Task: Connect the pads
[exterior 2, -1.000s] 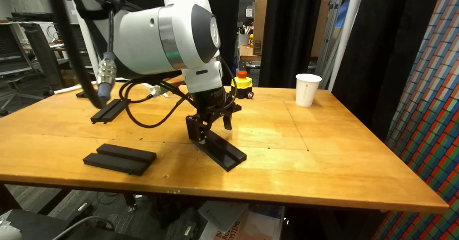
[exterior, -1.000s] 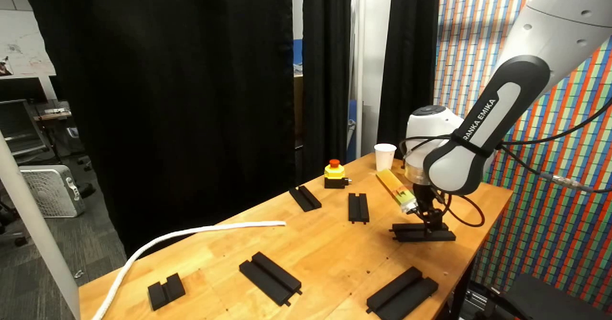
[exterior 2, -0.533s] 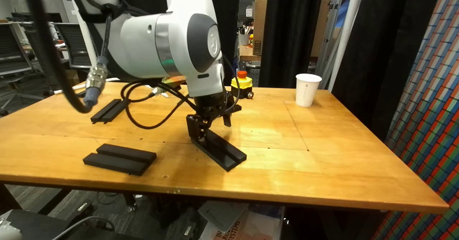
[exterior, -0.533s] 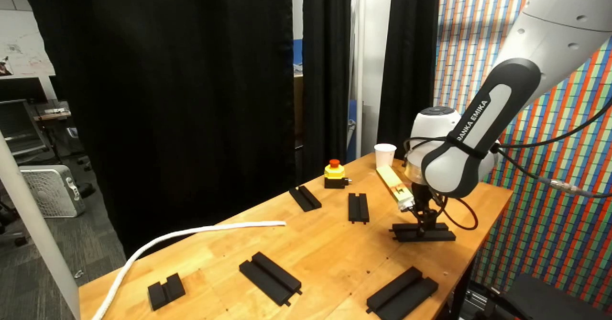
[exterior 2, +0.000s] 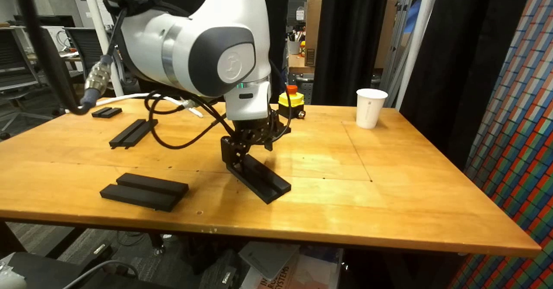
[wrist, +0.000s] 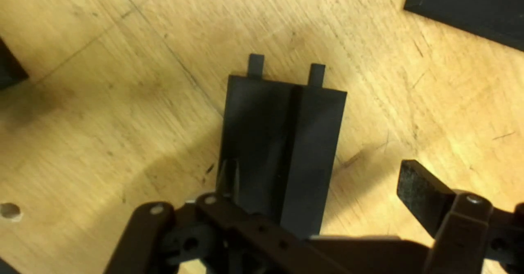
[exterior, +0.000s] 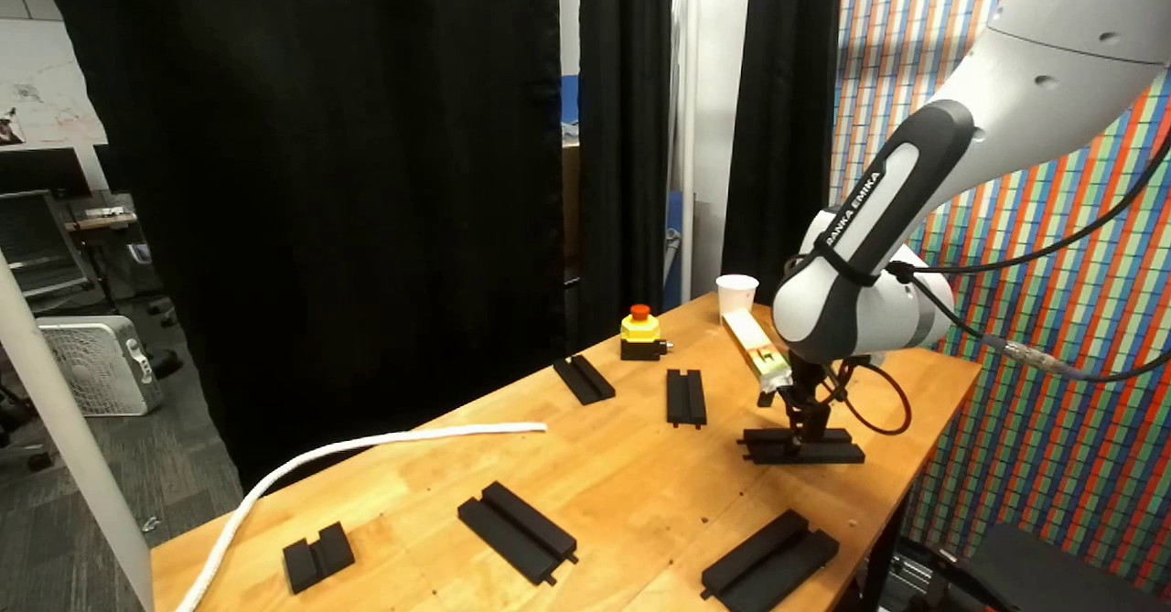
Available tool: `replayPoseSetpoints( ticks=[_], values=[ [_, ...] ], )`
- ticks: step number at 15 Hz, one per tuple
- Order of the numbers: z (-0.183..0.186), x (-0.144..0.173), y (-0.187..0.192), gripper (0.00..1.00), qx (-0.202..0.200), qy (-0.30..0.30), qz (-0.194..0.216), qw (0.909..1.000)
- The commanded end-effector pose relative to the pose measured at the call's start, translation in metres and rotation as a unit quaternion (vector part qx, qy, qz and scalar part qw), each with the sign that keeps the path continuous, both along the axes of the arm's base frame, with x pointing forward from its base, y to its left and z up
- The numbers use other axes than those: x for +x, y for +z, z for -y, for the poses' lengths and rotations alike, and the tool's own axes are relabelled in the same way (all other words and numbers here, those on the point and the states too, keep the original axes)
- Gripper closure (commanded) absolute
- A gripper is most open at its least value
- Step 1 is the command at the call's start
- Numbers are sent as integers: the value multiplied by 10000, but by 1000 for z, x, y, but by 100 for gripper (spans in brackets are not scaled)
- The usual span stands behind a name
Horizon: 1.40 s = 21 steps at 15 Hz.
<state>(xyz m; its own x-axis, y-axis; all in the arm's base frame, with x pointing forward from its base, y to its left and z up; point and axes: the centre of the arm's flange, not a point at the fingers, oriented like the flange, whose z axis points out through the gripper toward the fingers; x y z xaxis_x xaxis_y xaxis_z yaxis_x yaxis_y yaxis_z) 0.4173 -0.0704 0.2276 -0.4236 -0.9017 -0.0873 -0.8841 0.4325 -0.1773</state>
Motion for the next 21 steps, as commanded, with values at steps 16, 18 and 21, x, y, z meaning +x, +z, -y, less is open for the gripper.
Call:
replayPoseSetpoints(
  ticks=[16, 18, 21],
  values=[
    [12, 9, 19, 0, 1029, 282, -294, 9939],
    [12, 8, 8, 0, 1084, 258, -339, 9932],
    [12, 6, 0, 0, 1126, 244, -399, 9925]
  ],
)
